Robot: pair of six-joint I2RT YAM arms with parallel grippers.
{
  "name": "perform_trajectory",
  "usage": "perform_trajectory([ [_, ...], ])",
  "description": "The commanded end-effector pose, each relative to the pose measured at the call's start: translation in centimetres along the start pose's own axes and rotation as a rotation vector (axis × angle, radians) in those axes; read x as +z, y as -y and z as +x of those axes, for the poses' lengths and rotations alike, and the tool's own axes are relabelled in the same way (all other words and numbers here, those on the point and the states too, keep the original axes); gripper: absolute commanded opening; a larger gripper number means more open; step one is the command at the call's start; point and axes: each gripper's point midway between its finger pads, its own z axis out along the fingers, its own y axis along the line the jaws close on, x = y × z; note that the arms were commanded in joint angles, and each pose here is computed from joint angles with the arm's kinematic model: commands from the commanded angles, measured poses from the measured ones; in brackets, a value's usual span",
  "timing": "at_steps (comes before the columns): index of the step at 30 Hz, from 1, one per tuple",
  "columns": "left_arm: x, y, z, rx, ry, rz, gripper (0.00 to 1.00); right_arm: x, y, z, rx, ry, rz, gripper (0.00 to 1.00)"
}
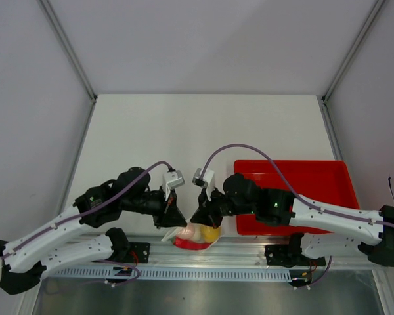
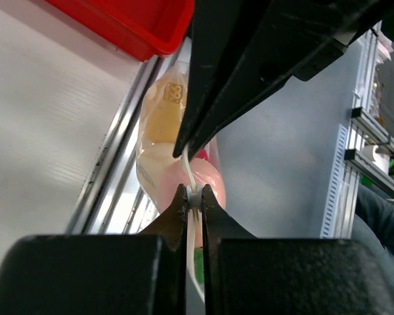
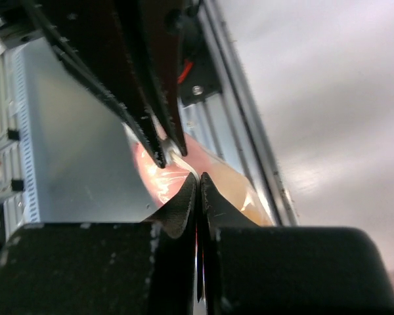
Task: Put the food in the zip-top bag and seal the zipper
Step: Zip the zipper food storage bag at the center of the board.
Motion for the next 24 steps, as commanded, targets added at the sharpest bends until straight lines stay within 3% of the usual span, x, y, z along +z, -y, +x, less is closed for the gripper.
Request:
perform_trajectory([
  [1, -0.4, 1.1, 0.1, -0.039, -0.028, 0.026, 0.01, -1.0, 6.5, -0.7, 0.079, 0.097, 0.263, 0.0],
  [11, 0.2, -0.5, 1.0, -0.079, -0.084, -0.044, 0.01, -0.6, 9.7, 2.7, 0.169, 0.075, 0.259, 0.0],
  [24, -0.6, -0.8, 2.5, -0.097, -0.112, -0.068, 0.01, -0.7, 10.5, 4.4, 0.205, 0.036, 0.269, 0.0],
])
